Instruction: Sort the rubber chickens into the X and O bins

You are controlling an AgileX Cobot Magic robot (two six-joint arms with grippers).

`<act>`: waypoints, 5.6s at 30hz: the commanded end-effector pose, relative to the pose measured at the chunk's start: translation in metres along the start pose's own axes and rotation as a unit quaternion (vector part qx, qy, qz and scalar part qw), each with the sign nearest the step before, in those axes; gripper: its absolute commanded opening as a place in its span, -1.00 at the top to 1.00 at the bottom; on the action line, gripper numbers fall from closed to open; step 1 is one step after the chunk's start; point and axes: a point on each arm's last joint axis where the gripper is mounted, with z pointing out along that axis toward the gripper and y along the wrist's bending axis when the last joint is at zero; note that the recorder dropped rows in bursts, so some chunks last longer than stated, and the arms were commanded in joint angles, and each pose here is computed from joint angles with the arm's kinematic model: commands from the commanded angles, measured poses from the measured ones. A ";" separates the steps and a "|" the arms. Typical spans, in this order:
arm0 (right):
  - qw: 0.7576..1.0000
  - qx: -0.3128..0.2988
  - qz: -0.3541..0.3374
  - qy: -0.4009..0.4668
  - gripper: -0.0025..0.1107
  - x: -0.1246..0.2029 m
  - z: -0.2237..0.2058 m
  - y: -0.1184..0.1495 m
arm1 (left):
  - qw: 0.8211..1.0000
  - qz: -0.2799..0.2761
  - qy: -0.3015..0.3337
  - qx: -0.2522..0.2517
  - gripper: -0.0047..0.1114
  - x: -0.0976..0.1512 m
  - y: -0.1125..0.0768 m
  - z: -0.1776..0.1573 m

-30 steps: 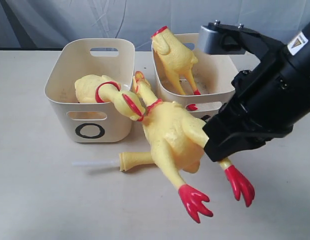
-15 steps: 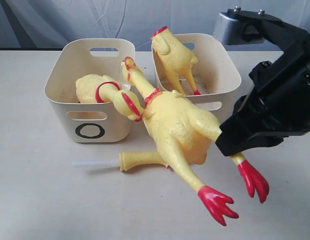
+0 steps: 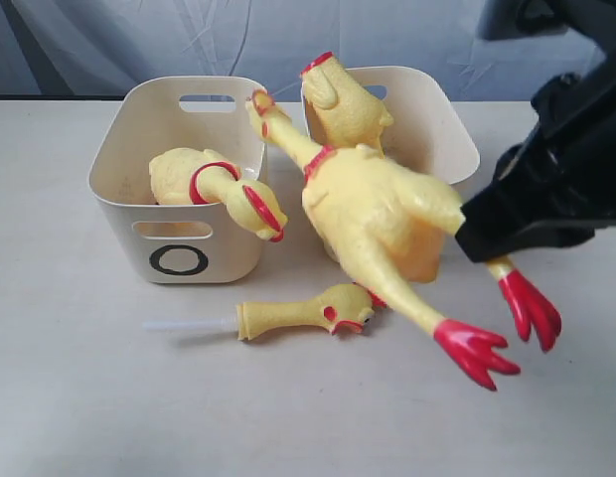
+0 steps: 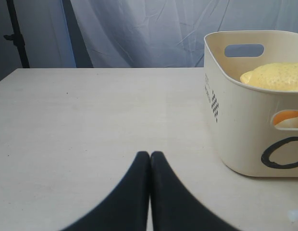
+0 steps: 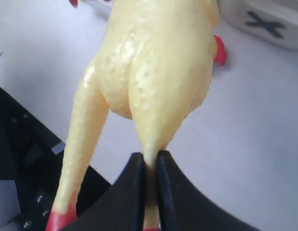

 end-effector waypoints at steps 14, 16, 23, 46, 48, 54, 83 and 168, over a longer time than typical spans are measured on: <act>0.993 -0.008 0.003 -0.121 0.97 -0.086 -0.033 0.008 | 1.000 0.000 -0.006 -0.001 0.92 -0.002 0.000 0.000; 0.993 -0.011 0.008 -0.116 0.97 -0.100 -0.022 0.005 | 1.000 0.000 -0.006 -0.001 0.92 -0.002 0.000 0.000; 0.992 -0.022 0.012 -0.121 0.97 -0.151 0.009 -0.003 | 1.000 0.000 -0.006 -0.001 0.92 -0.002 0.000 0.000; 0.985 -0.144 0.097 -0.001 0.97 -0.182 0.112 -0.013 | 1.000 0.000 -0.006 -0.001 0.92 -0.002 0.000 0.000; 0.984 -0.147 0.102 0.006 0.97 -0.183 0.120 -0.014 | 1.000 0.000 -0.006 -0.001 0.92 -0.002 0.000 0.000; 0.983 -0.146 0.110 0.022 0.96 -0.183 0.136 -0.019 | 1.000 0.000 -0.006 -0.001 0.92 -0.002 0.000 0.000; 0.996 -0.051 0.021 -0.069 0.21 -0.171 0.044 -0.008 | 1.000 0.000 -0.006 -0.001 0.92 -0.002 0.000 0.000; 0.968 -0.231 -0.030 -0.094 -0.10 -0.176 0.303 0.180 | 1.000 0.000 -0.006 -0.001 0.92 -0.002 0.000 0.000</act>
